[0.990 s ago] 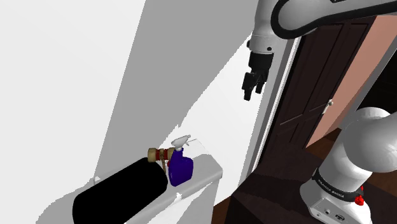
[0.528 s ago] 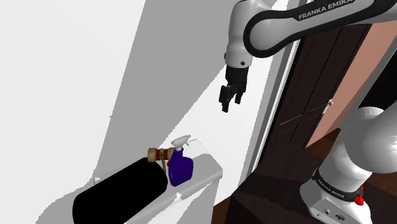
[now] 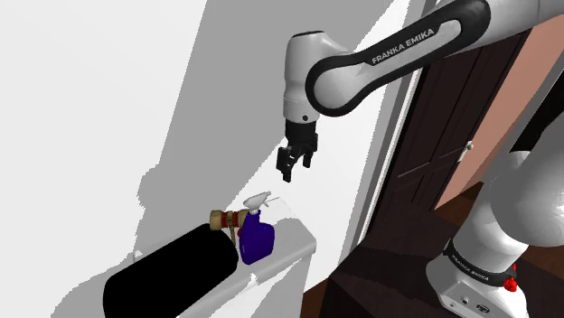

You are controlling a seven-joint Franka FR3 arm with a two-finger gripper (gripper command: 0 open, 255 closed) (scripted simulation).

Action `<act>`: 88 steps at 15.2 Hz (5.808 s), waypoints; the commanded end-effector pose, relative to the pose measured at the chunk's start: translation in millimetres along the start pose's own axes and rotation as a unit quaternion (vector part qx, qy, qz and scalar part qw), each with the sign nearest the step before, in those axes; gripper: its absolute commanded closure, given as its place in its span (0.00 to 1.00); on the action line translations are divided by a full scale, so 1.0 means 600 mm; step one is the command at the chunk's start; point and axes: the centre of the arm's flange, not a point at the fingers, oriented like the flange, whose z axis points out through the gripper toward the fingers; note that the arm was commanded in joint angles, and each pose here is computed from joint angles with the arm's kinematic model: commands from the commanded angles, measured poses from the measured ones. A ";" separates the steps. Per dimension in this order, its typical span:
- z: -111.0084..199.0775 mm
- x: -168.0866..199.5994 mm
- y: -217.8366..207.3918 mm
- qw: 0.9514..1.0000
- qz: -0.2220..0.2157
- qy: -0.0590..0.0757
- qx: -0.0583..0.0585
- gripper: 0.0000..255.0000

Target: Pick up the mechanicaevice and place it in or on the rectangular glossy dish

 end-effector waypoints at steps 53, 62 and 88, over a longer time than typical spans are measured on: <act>0.097 0.140 -0.226 0.999 -0.034 0.003 -0.003 1.00; 0.021 0.138 -0.227 0.999 -0.034 0.003 -0.003 1.00; 0.051 0.187 -0.507 0.999 -0.034 0.003 -0.003 1.00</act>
